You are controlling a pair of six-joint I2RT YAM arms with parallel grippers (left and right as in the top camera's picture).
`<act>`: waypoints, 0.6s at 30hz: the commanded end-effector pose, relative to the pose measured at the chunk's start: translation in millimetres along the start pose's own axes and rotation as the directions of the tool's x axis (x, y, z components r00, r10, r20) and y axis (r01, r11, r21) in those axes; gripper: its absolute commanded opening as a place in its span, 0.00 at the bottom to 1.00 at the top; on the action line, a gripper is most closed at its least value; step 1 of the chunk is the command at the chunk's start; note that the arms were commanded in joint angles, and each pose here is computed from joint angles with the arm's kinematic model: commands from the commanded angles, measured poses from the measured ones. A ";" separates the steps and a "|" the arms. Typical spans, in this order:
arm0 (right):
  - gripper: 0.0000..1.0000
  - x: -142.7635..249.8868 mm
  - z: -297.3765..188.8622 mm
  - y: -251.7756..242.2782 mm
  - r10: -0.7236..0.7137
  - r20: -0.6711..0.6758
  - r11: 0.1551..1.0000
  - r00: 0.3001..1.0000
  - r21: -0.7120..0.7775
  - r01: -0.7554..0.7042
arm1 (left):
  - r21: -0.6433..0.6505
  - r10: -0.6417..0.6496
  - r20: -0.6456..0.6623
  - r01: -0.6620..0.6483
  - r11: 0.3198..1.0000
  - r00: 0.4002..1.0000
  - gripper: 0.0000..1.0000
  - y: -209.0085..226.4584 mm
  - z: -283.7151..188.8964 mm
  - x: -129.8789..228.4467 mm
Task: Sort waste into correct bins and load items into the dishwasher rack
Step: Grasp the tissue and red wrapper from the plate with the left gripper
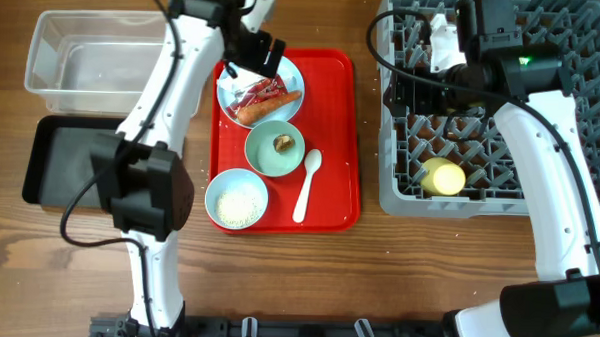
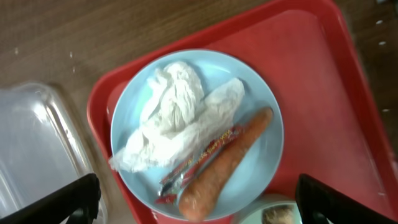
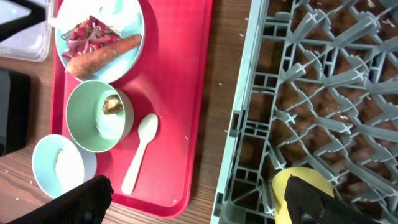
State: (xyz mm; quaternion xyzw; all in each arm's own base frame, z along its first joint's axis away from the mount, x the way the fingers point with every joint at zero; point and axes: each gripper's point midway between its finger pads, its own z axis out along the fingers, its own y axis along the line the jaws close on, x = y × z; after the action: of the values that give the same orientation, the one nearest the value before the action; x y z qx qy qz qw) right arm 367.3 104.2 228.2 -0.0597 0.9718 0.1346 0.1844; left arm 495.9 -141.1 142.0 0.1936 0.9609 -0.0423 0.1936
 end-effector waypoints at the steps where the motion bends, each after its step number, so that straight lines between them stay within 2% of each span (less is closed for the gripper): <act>1: 0.92 -2.9 -4.2 -5.6 0.011 0.012 1.000 1.000 0.019 -0.012 | -0.046 0.115 -0.077 -0.119 0.992 0.990 1.00 14.1 41.7 11.7; 4: 0.92 -0.3 -4.6 -9.3 0.016 0.002 0.999 1.000 0.033 -0.016 | -0.023 0.177 -0.141 -0.182 0.983 0.974 0.99 16.5 69.9 26.2; 9: 0.92 0.5 -4.9 -11.8 0.018 -0.002 0.999 1.000 0.040 -0.018 | -0.012 0.166 -0.180 -0.171 0.985 0.970 0.98 22.0 106.6 38.2; 11: 0.92 1.5 -4.9 -12.5 0.020 -0.006 0.999 1.000 0.044 -0.020 | 0.000 0.164 -0.192 -0.167 0.986 0.968 0.94 21.1 120.8 42.8; 13: 0.92 1.6 -5.1 -13.7 0.022 -0.006 0.999 1.000 0.048 -0.022 | 0.025 0.159 -0.215 -0.157 0.987 0.964 0.78 17.7 135.3 51.7; 15: 0.92 1.6 -5.1 -13.7 0.021 -0.006 0.999 1.000 0.048 -0.021 | 0.048 0.153 -0.227 -0.146 0.988 0.962 0.50 13.9 142.8 57.0; 17: 0.92 1.4 -5.2 -15.1 0.021 -0.005 0.998 1.000 0.055 -0.021 | 0.060 0.131 -0.238 -0.120 0.991 0.962 0.13 11.3 148.6 61.1; 18: 0.92 1.3 -5.1 -14.9 0.022 -0.004 0.998 1.000 0.055 -0.021 | 0.058 0.121 -0.239 -0.110 0.992 0.963 0.04 11.2 148.8 61.3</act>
State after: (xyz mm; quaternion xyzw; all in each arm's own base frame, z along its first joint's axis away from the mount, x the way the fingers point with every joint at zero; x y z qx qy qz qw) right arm 364.1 93.1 224.9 -0.0479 0.9761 0.1203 0.1743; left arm 507.1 -135.2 8.0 0.2701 0.9574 -0.0196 0.1000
